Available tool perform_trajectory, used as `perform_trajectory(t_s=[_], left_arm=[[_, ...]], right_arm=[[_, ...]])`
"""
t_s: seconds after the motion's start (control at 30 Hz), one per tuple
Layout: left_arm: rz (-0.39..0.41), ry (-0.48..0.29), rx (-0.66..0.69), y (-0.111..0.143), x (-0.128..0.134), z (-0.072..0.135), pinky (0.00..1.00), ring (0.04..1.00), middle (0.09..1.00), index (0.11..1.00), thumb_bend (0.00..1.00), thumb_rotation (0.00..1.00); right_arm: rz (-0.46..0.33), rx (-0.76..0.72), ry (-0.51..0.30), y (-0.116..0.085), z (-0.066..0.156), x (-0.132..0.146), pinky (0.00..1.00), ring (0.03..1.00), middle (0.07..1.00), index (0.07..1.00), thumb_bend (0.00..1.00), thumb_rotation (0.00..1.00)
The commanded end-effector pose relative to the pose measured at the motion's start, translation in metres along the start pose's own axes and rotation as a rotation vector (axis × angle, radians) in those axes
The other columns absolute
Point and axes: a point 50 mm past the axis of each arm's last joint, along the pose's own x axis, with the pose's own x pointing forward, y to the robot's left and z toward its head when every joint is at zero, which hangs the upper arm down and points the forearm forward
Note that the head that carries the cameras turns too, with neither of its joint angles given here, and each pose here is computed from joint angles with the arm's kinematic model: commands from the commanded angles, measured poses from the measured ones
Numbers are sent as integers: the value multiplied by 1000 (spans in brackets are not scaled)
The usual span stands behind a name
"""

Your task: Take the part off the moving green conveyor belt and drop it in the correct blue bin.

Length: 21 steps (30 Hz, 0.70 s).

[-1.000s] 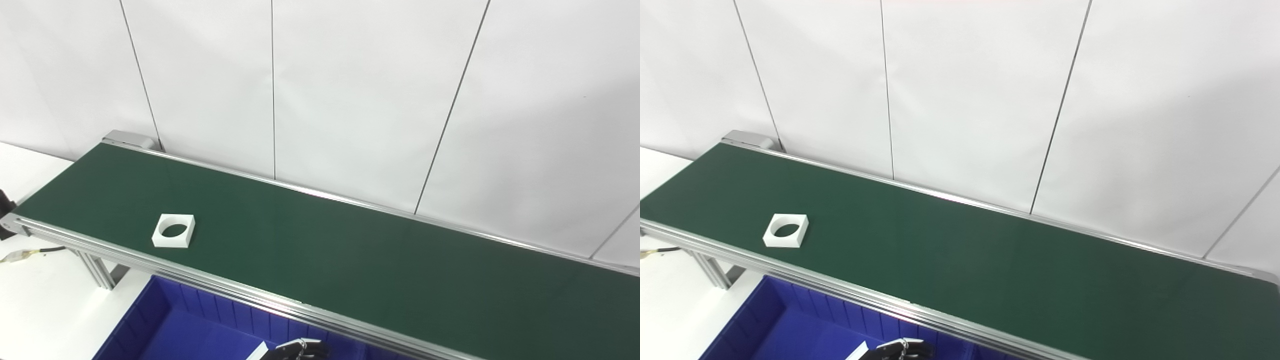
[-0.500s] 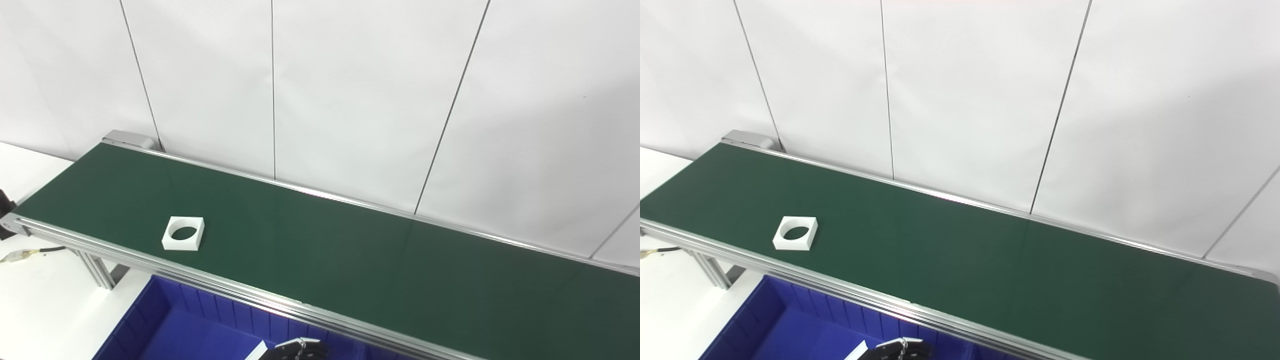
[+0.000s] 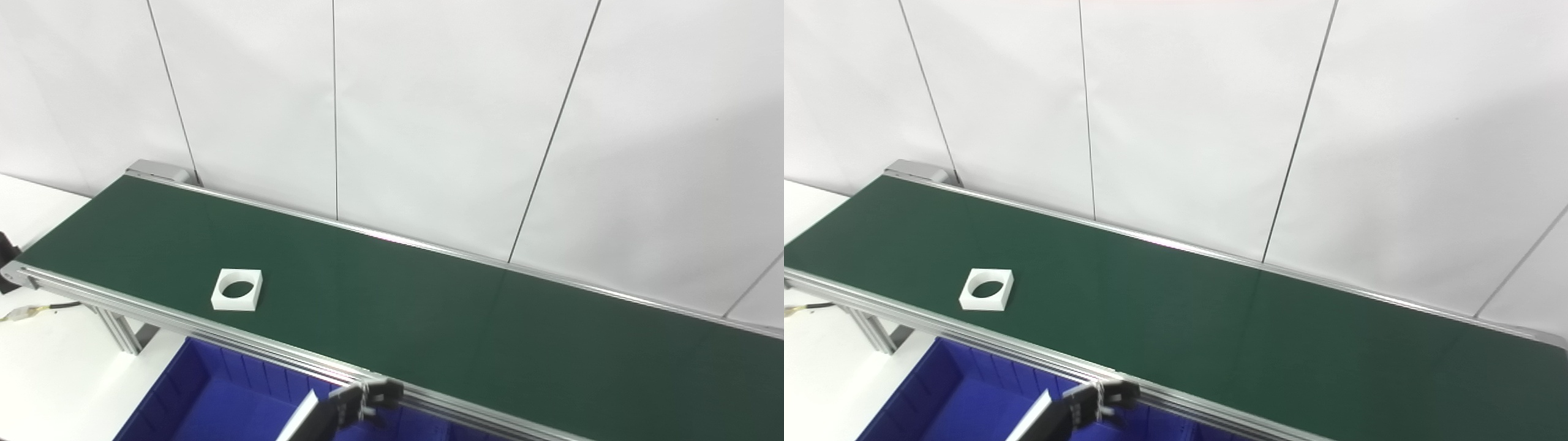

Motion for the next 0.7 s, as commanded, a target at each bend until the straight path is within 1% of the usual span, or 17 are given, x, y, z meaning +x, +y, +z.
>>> perform_trajectory(t_s=[0.0, 0.1, 0.17, 0.27, 0.4, 0.63, 0.67], left_arm=[[12, -79, 51, 9, 16, 18, 627, 712, 756, 747, 946, 85], [15, -103, 93, 17, 27, 27, 613, 709, 762, 757, 953, 137], [22, -111, 124, 21, 31, 32, 610, 708, 764, 759, 953, 147], [39, -131, 175, 27, 38, 41, 646, 737, 775, 762, 949, 158], [49, -152, 245, 39, 45, 45, 659, 752, 795, 771, 914, 165], [44, -111, 351, 52, 49, 46, 682, 783, 837, 809, 870, 161], [41, -103, 369, 54, 49, 46, 693, 800, 855, 827, 849, 187]], right_arm=[[-5, -16, -87, -2, 9, 4, 739, 834, 833, 893, 835, 0], [-6, -10, -79, -2, 10, 6, 727, 825, 831, 896, 845, 0], [-3, -12, -83, -2, 11, 7, 728, 825, 831, 897, 847, 0], [4, -35, -102, -3, 13, 8, 698, 815, 822, 890, 848, 0], [5, -48, -109, -3, 12, 9, 678, 795, 810, 878, 860, 0], [19, -43, -120, -4, 13, 13, 690, 804, 815, 878, 862, 0], [22, -38, -120, -4, 13, 14, 700, 810, 818, 879, 863, 0]])
